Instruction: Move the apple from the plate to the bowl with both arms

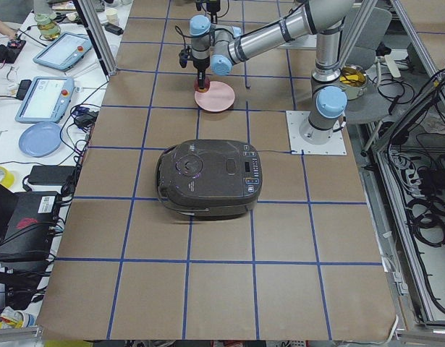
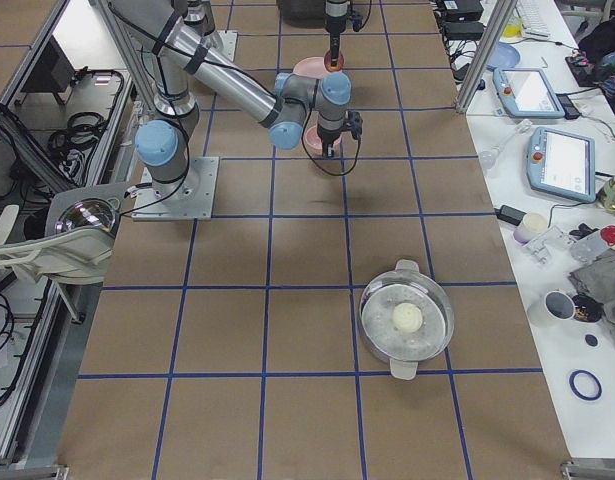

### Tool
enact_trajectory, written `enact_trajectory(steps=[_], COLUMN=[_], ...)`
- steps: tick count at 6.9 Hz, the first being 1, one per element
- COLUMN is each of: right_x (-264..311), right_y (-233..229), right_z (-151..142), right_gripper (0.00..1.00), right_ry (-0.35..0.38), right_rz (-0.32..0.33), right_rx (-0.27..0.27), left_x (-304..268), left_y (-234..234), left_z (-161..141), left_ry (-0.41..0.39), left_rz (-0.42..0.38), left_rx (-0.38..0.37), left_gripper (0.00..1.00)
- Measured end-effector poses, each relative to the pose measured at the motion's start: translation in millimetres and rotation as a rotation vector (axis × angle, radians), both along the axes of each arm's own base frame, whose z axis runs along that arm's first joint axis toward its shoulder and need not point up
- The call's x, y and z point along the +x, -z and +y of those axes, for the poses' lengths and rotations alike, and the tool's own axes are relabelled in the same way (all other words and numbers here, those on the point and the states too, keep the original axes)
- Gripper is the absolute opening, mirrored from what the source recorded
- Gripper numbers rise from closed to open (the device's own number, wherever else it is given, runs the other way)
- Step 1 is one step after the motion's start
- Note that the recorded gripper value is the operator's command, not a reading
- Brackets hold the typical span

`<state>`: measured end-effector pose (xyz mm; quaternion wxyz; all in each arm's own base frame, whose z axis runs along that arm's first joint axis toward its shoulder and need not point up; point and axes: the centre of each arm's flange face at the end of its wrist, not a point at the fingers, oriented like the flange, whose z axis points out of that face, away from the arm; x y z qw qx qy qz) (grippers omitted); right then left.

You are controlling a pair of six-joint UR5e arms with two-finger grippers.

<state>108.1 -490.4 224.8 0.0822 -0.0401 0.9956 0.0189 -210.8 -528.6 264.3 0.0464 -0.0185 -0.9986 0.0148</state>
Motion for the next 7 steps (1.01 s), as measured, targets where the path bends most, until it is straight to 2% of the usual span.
enact_trajectory(steps=[1,2,4,5,7], right_x=[32,54,69,69,61], right_y=[6,14,20,8,-63], right_z=[8,14,16,8,-15], right_gripper=[0.00,0.97,1.00,1.00,1.00], right_ry=[-0.002,-0.009,-0.020,-0.020,-0.010], right_rz=[-0.001,0.000,0.011,0.027,0.104], right_rx=[0.022,0.043,0.053,0.026,-0.054], left_x=[-18,-35,-58,-68,-93], left_y=[-8,-12,-16,-17,-23], left_z=[8,15,23,27,31], left_ry=[-0.008,-0.027,-0.061,-0.079,-0.135], left_rz=[0.009,0.019,0.065,0.091,0.130], left_rx=[-0.006,-0.011,-0.007,0.001,0.013], left_gripper=[0.00,0.00,0.00,0.00,0.00])
